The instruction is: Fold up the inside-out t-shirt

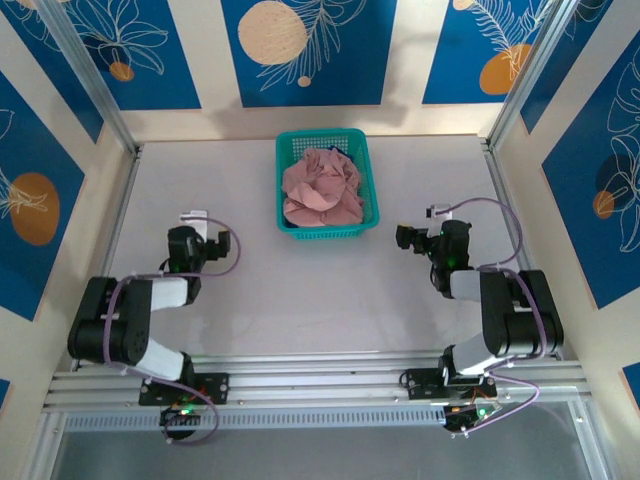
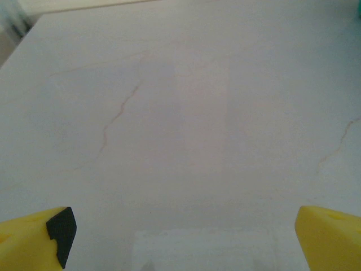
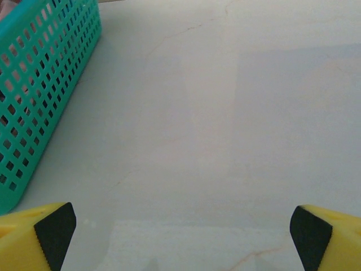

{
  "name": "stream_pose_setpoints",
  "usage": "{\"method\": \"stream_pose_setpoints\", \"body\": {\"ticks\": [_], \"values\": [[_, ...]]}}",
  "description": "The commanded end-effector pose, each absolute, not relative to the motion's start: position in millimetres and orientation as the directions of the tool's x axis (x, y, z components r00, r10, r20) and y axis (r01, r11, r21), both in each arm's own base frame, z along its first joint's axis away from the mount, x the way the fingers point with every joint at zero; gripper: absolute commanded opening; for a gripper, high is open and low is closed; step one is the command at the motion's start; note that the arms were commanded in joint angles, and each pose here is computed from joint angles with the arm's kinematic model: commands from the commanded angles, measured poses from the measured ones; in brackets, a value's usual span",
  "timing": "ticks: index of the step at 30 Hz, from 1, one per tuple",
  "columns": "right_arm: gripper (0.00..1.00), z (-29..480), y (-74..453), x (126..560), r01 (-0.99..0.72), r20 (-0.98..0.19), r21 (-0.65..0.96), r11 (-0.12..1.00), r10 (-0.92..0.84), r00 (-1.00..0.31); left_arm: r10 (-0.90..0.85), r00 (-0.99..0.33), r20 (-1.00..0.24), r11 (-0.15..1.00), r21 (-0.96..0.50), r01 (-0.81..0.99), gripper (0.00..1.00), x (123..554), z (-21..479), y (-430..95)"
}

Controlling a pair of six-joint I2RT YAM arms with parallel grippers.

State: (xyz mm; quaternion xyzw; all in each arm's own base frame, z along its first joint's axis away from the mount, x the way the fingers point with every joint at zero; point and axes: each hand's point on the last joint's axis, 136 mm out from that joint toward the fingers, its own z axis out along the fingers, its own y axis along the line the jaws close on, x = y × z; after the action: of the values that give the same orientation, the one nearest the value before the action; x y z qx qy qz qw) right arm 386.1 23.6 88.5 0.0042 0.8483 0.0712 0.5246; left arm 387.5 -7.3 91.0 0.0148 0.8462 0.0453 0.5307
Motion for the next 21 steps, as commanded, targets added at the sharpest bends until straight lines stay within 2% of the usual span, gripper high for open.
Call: {"method": "stream_pose_setpoints", "body": {"ticks": [1,4,6,8,10,14,17,21], "values": [[0.99,132,2,387,0.074,-0.895,0.158,0.985,0.175,-0.41,0.009,-0.444,-0.896,0.988,0.077,-0.135,1.0,385,139,11],[0.99,159,-7,372,0.168,-0.864,0.295,0.941,0.337,-0.373,-0.153,-0.422,-0.894,0.978,-0.075,-0.194,1.0,372,175,9],[0.97,175,6,367,0.138,-0.832,0.375,0.917,0.398,-0.385,-0.237,-0.422,-0.875,0.971,-0.222,-0.084,1.0,368,193,-18],[0.92,193,56,369,-0.038,-0.842,0.373,0.927,0.321,-0.433,-0.305,-0.435,-0.847,0.926,-0.371,0.073,1.0,365,209,-57],[0.92,201,112,371,-0.191,-0.858,0.294,0.937,0.171,-0.484,-0.316,-0.466,-0.826,0.887,-0.432,0.165,1.0,362,217,-86],[0.95,197,211,377,-0.425,-0.806,0.19,0.885,-0.107,-0.583,-0.233,-0.542,-0.807,0.899,-0.392,0.196,1.0,357,211,-115],[0.98,177,246,396,-0.465,-0.755,0.135,0.875,-0.213,-0.62,-0.208,-0.577,-0.79,0.913,-0.368,0.175,1.0,355,200,-117],[0.99,153,268,422,-0.468,-0.708,0.151,0.871,-0.235,-0.666,-0.199,-0.605,-0.771,0.923,-0.355,0.149,1.0,349,190,-113]]}}
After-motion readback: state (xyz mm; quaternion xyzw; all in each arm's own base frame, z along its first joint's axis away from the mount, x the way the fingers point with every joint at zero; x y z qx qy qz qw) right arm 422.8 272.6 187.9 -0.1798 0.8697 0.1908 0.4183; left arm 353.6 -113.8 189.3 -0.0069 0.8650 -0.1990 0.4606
